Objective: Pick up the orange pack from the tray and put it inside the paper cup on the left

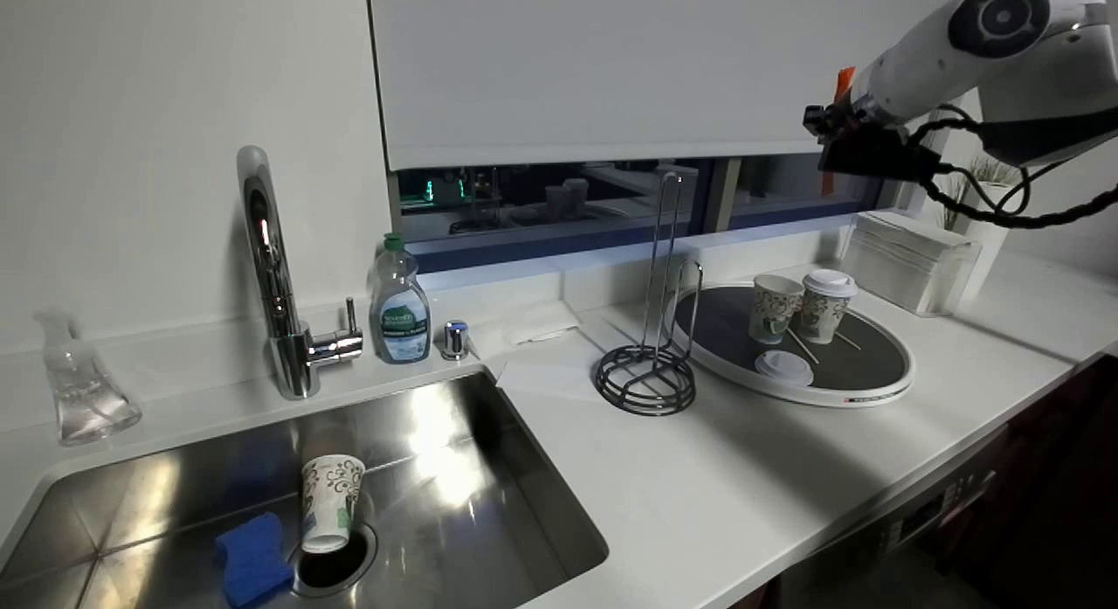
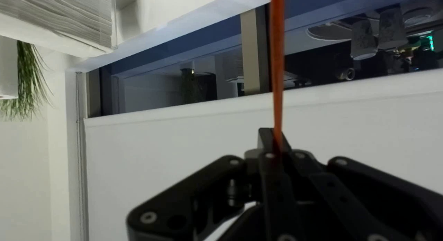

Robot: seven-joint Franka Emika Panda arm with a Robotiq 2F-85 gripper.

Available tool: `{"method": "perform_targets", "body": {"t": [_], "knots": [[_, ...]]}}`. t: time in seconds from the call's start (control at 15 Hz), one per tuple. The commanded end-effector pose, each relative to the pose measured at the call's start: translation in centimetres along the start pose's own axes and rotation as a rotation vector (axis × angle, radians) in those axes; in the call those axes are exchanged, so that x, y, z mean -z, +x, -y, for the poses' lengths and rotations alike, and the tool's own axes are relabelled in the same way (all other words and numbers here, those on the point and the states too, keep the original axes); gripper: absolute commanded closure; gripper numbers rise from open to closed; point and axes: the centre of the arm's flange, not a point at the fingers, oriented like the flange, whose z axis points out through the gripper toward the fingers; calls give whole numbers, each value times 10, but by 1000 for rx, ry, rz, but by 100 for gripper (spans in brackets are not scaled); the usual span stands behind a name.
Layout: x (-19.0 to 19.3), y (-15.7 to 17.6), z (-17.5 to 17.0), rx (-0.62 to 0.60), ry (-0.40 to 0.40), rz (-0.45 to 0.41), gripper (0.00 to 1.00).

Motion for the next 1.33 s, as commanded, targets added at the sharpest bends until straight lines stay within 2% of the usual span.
{"method": "perform_targets", "body": {"t": [0.0,0.07,0.2,0.33,0.6,0.8,1.0,1.27], "knots": [[-46,-57,-14,-90,-49,11,100],[-21,-27,-4,-36,-29,3,100],[-31,-37,-7,-41,-36,24,99],[-28,-31,-5,-39,-33,11,100],[-58,-71,14,-13,-159,-68,100],[-82,-105,37,45,-193,-89,100],[-101,-142,55,86,-200,-48,100],[-122,-158,59,92,-204,-30,100]]}}
